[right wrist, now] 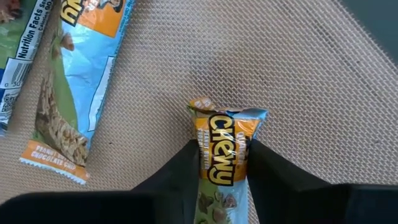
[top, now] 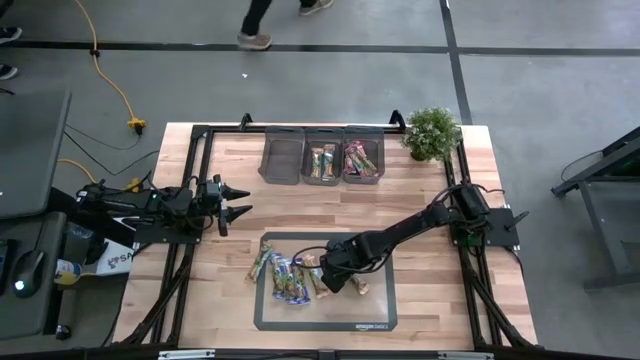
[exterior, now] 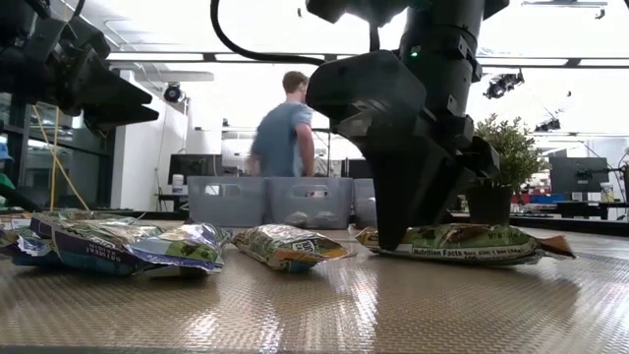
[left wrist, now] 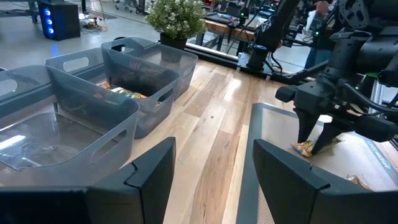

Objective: Pick and place Granola Bars by type
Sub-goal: Put the orange granola bar into the middle black bin

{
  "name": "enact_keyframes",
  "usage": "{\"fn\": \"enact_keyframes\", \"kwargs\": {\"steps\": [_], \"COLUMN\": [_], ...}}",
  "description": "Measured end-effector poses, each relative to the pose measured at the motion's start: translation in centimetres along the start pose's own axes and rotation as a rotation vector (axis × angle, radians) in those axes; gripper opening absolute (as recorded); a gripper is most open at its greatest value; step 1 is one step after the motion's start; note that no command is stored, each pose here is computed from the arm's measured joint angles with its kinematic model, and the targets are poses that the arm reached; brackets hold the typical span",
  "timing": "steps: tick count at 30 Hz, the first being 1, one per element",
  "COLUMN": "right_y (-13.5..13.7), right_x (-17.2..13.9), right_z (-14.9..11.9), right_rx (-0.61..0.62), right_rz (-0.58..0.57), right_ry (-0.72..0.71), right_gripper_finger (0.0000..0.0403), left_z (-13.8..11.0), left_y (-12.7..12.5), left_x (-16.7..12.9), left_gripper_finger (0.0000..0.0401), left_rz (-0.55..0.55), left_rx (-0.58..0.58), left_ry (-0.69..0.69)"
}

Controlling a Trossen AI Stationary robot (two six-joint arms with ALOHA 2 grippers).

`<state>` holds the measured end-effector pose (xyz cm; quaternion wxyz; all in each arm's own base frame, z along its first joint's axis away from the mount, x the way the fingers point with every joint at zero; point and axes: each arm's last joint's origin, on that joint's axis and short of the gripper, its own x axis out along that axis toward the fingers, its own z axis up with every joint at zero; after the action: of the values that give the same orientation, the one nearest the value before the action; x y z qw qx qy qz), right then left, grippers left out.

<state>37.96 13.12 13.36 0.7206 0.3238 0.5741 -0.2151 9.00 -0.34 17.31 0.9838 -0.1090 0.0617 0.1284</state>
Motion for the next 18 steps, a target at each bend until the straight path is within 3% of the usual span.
{"fn": "enact_keyframes", "kwargs": {"steps": [9, 18], "right_y": [0.0, 0.1], "right_x": [0.0, -2.0], "right_z": [0.0, 0.5], "right_rx": [0.001, -0.004], "right_rz": [0.002, 0.043], "right_ry": [0.004, -0.049], "right_gripper_finger": [0.009, 0.0089], "left_z": [0.0, 0.0], "left_y": [0.0, 0.0], "left_x": [0.0, 0.0], "left_gripper_finger": [0.0211, 0.0211], "left_rz": [0.0, 0.0], "left_rx": [0.0, 0.0], "left_ry": [0.0, 0.0]}}
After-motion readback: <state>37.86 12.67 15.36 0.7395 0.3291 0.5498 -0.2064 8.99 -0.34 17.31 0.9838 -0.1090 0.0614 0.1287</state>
